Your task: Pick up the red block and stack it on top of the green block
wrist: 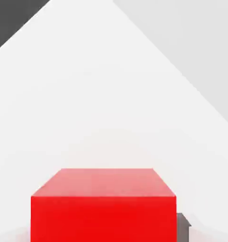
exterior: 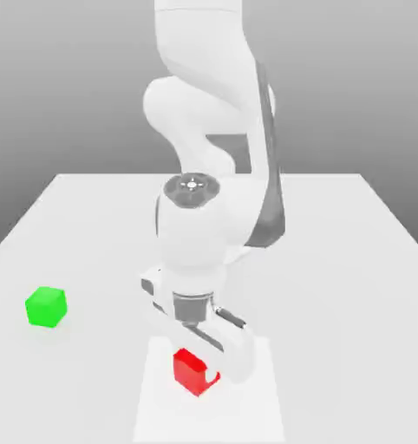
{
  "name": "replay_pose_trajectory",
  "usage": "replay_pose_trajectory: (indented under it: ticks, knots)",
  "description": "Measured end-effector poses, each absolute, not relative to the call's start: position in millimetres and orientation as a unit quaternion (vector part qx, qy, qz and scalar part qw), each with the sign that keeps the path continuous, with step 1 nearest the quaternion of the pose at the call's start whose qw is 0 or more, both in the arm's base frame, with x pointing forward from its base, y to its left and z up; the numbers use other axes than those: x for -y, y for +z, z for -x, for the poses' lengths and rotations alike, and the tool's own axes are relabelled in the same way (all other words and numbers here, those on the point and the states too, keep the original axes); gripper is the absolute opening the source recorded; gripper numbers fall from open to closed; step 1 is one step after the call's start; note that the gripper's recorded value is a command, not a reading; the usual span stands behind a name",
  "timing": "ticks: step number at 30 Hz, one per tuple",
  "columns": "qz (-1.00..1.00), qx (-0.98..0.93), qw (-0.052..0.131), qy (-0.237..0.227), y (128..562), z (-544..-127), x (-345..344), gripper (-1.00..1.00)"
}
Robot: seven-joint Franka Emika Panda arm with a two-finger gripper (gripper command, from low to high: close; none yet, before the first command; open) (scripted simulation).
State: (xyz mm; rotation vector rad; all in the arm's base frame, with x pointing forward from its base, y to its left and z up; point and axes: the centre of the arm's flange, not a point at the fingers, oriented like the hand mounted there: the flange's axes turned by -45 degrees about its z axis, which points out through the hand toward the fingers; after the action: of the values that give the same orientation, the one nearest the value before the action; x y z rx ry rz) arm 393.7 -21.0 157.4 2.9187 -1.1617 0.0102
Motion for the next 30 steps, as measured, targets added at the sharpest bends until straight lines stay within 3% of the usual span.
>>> replay_pose_trajectory:
  ticks: [7,11,16,22,30]
  knots:
    - [-0.929,0.371,0.000,0.002,204,-392,21,-1.00]
    - [-0.873,0.487,0.000,0.005,224,-377,103,-1.00]
    - [-0.764,0.645,0.001,0.006,241,-324,209,-1.00]
    - [-0.626,0.780,-0.002,0.001,246,-241,292,-1.00]
    - [-0.618,0.786,-0.011,0.001,227,-242,299,-1.00]
